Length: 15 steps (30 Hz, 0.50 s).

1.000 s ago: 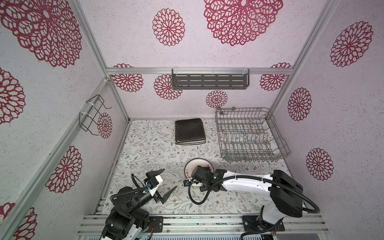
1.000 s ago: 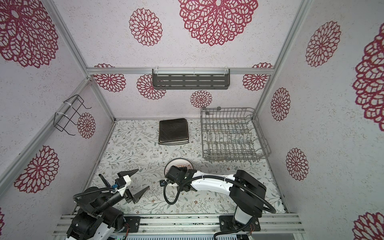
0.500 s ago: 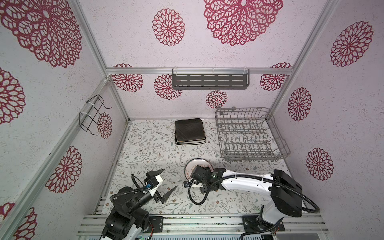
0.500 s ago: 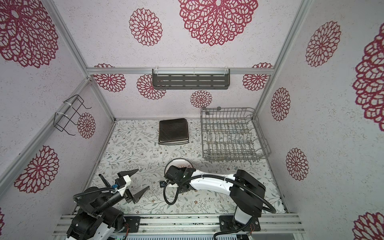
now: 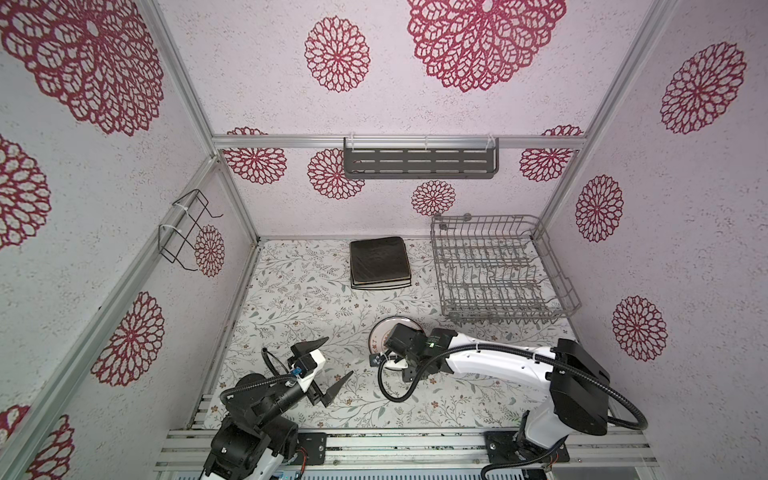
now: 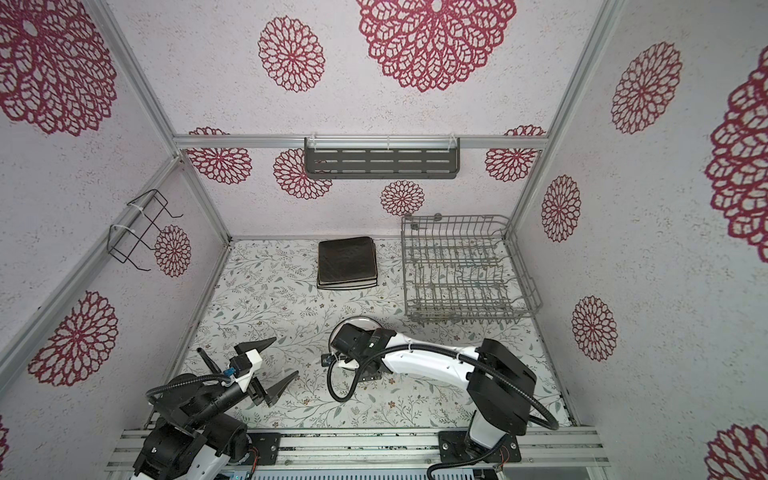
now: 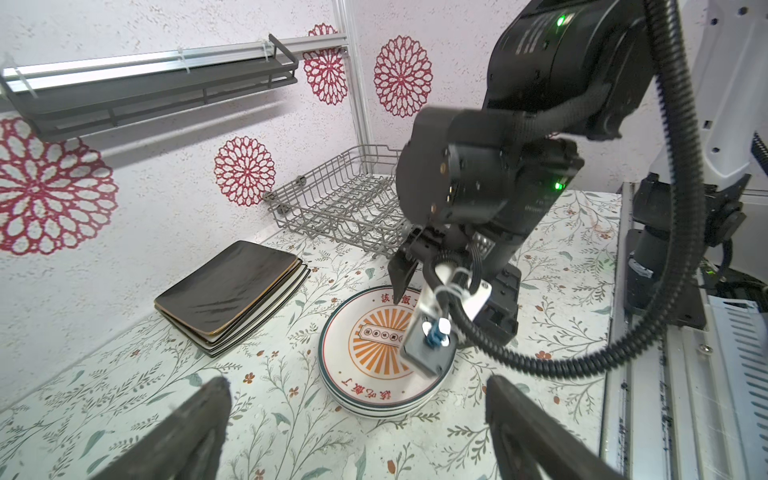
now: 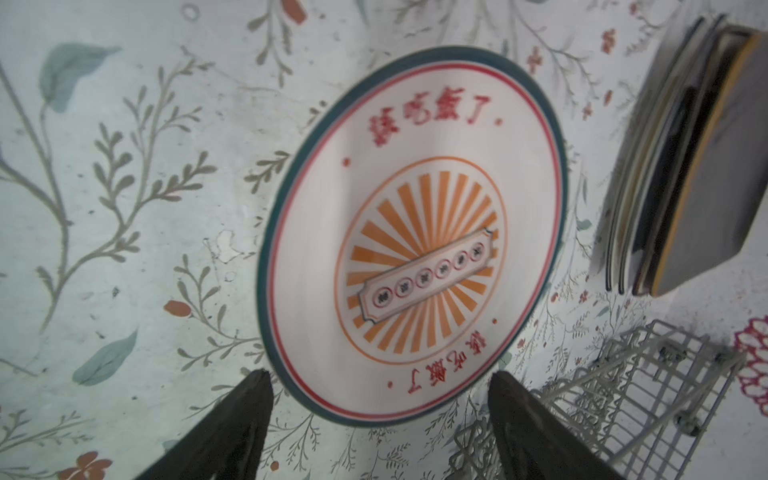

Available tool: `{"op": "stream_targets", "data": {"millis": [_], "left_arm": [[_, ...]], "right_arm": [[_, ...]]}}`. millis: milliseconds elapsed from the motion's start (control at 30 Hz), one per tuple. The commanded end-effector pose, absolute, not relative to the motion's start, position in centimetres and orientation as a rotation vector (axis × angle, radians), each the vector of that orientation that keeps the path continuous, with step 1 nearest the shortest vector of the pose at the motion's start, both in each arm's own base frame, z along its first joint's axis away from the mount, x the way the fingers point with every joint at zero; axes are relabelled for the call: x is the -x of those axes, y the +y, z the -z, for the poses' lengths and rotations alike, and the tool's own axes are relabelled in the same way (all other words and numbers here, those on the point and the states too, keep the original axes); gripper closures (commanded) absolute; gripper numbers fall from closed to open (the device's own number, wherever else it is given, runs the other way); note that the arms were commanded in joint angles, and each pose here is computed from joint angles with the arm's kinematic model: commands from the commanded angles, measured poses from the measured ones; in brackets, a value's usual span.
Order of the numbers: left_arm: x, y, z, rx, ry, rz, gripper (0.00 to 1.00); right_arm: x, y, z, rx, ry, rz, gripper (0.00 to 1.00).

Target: Unload the plates from the dish rack

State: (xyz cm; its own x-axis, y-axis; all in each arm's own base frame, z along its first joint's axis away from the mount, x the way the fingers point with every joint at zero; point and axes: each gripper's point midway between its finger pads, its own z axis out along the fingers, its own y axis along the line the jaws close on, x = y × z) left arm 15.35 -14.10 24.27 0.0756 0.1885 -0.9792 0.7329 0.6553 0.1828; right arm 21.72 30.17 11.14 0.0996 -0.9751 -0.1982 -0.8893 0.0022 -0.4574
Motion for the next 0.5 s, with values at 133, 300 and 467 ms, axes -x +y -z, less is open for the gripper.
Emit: {"op": "stream_targets", "data": {"millis": [133,300,467], "left_arm": [[-25.5,-6.9,-27.9,-0.208,1.572,0.112,0.03],[-32.7,1.6,-24.8,0.217,1.720,-0.187,0.03],[-35.7,8.6,-20.9,0.445,1.624,-0.388,0.03]], "right_arm": [[-31.7,22.4,-27.3,0.834,1.831,0.033,0.01],[-33.9,9.9,-30.1,0.230,1.676,0.080,0.01],[-33.2,1.5,-26.6,-0.081,1.615,0.146,0.01]]}}
